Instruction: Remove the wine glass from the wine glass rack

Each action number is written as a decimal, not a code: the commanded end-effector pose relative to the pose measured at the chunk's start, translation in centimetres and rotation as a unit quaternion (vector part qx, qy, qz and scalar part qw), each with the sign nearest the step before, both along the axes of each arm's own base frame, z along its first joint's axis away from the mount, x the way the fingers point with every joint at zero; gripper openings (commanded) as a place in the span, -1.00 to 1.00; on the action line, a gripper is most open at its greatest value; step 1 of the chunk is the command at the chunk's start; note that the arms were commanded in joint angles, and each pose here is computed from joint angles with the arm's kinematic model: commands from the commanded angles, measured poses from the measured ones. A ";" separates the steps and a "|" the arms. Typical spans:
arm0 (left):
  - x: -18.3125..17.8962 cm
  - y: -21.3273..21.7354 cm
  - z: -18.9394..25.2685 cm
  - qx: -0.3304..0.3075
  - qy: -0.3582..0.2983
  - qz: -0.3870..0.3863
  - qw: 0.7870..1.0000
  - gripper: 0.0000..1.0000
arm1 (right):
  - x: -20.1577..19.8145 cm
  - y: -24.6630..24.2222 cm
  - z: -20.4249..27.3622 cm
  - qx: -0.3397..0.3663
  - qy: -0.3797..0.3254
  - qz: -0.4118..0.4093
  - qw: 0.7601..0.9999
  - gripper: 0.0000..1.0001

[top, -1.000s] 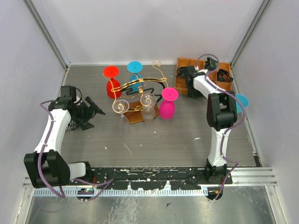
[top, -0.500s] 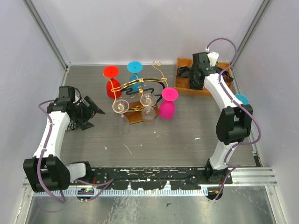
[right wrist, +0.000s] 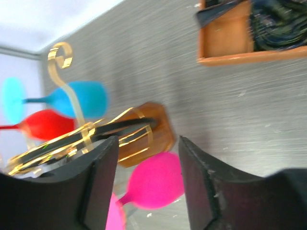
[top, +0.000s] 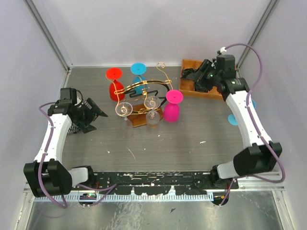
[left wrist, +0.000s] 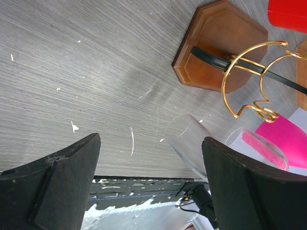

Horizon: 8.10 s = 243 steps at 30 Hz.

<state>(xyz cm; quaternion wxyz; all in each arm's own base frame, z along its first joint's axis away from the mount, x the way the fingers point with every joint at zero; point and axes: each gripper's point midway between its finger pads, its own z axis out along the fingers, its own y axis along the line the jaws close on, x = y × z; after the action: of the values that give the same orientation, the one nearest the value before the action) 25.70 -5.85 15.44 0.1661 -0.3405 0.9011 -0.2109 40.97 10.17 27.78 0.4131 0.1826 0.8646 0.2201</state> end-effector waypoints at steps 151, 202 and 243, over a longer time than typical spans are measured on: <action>-0.9 -1.9 -0.5 -0.053 -0.006 -0.026 0.998 0.85 | -4.8 -10.1 1.0 -0.248 0.035 -0.050 0.967 -0.98; -0.8 -1.9 -2.2 -0.053 0.014 -0.043 0.998 0.87 | -0.9 -11.9 -23.4 -0.705 0.245 -0.037 0.664 -0.98; -0.9 -1.3 -2.8 -0.033 0.030 -0.049 0.998 0.87 | -1.6 -1.9 -30.7 -0.450 0.264 0.121 0.844 -0.25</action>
<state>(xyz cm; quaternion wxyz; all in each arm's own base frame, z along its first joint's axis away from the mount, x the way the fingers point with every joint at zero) 24.64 -7.37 12.13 0.1114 -0.3183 0.9099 -0.2417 39.79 1.80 2.37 0.1878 -0.0866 0.8937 -0.3982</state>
